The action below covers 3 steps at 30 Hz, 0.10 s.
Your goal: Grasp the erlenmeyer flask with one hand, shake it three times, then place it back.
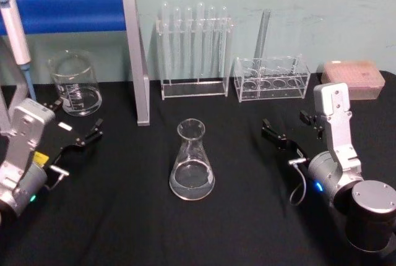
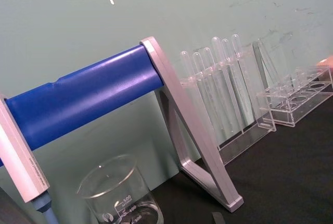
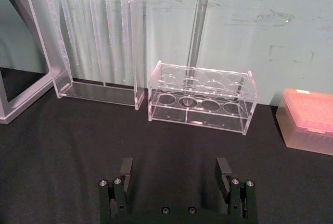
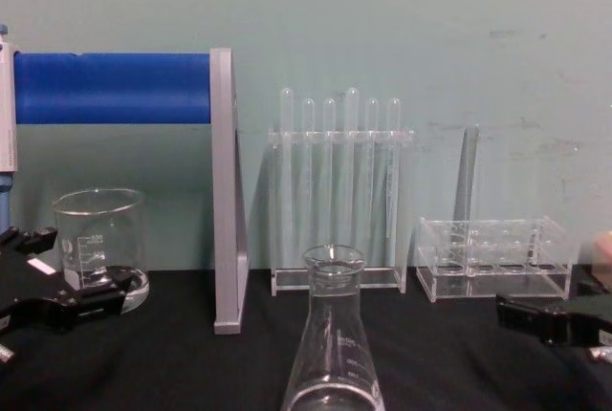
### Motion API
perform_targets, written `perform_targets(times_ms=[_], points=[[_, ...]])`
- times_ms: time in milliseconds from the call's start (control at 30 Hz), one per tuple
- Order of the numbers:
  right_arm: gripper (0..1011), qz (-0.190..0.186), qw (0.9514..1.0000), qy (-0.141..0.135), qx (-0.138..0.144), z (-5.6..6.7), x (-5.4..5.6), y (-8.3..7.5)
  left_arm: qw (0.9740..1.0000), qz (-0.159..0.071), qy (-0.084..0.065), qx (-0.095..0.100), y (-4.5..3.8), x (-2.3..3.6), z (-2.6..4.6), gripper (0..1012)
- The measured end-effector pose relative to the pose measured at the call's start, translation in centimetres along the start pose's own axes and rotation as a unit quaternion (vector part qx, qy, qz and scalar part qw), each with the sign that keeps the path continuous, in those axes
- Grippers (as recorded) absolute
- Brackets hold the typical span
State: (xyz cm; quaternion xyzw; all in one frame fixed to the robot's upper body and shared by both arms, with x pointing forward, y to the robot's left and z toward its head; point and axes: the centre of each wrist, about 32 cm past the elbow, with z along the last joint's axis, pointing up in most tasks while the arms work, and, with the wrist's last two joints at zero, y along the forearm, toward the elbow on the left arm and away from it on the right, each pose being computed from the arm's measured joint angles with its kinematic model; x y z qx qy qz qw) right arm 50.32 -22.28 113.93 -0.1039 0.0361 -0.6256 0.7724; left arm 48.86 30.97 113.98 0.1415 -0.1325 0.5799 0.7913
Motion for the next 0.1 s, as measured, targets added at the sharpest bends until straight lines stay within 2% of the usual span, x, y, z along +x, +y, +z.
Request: perform_targets(times_ms=[100], points=[[1000, 0.000, 1.0000, 0.000, 0.000, 0.00, 0.00, 0.00, 1.0000, 0.000, 0.000, 0.000, 0.00, 0.00, 0.00, 1001]])
